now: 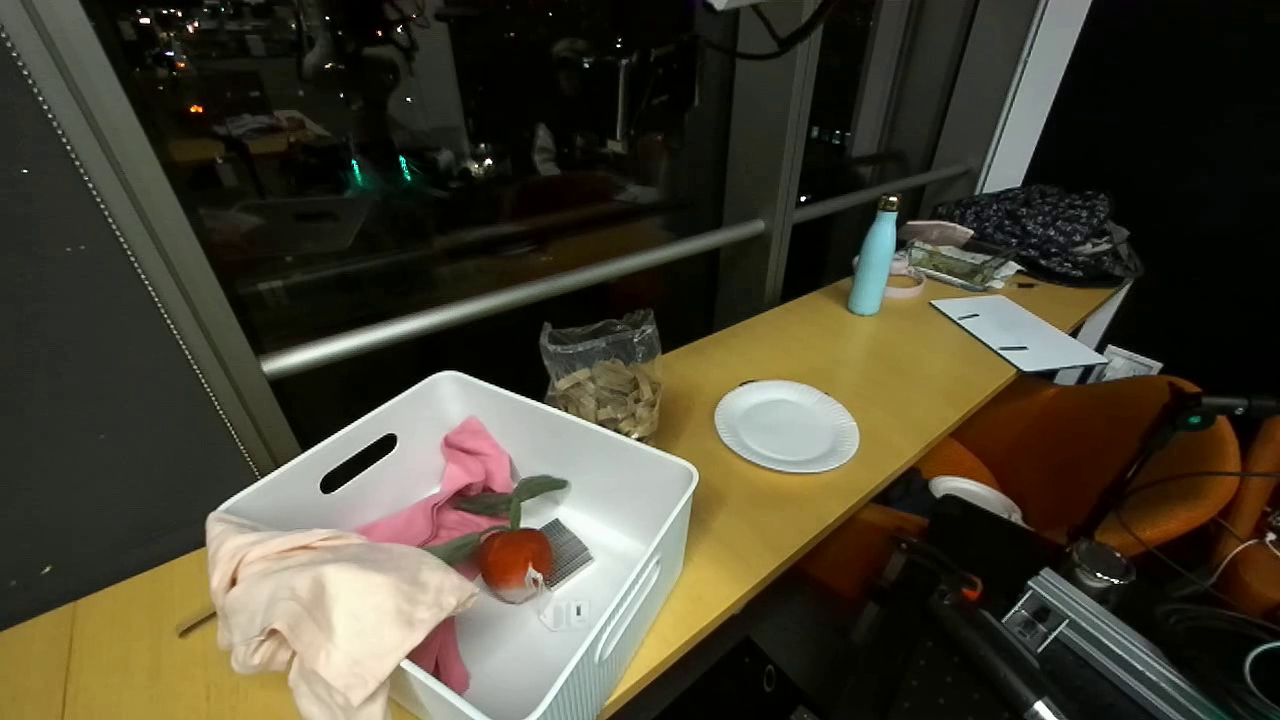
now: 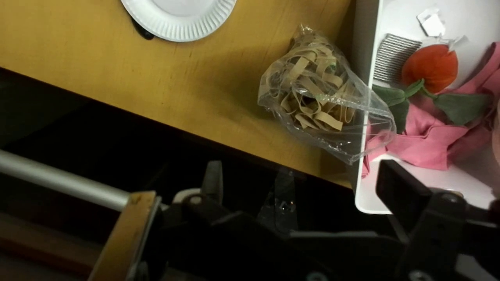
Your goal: Place some rubber bands from the plastic on the white plate.
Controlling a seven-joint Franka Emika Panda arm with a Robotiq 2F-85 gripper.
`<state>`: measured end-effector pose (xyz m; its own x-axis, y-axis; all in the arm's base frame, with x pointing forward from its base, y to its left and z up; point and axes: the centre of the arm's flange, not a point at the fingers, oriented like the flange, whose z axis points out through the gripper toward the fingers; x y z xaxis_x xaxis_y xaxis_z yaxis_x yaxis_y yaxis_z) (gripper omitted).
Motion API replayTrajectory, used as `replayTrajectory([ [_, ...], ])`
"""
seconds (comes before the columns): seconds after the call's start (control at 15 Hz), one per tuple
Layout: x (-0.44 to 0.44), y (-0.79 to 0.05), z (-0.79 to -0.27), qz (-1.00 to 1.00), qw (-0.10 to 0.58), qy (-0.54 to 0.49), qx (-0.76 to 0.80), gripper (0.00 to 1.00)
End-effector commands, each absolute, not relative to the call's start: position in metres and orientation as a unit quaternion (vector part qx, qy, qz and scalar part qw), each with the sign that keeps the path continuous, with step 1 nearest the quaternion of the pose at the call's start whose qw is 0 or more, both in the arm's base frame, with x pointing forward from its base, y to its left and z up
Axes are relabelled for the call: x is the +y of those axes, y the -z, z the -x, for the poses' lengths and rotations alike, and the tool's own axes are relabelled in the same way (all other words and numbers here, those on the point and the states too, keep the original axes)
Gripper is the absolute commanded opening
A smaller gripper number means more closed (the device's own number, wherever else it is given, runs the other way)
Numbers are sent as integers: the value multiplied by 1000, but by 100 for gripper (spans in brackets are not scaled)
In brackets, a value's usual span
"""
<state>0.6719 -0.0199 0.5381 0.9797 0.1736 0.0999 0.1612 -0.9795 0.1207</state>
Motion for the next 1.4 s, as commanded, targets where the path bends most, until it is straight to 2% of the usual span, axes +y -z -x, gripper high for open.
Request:
replayTrajectory([
  [0.0, -2, -503, -700, -992, 27, -72, 104, 100],
  [0.53, 44, -418, -755, -989, 3, -60, 133, 100],
  [0.93, 41, -398, -744, -990, -23, -58, 127, 100],
  [1.0, 43, -395, -742, -990, -33, -51, 127, 76],
  [1.13, 43, -391, -740, -990, -43, -50, 126, 66],
  [1.33, 35, -385, -735, -991, -56, -43, 116, 42],
])
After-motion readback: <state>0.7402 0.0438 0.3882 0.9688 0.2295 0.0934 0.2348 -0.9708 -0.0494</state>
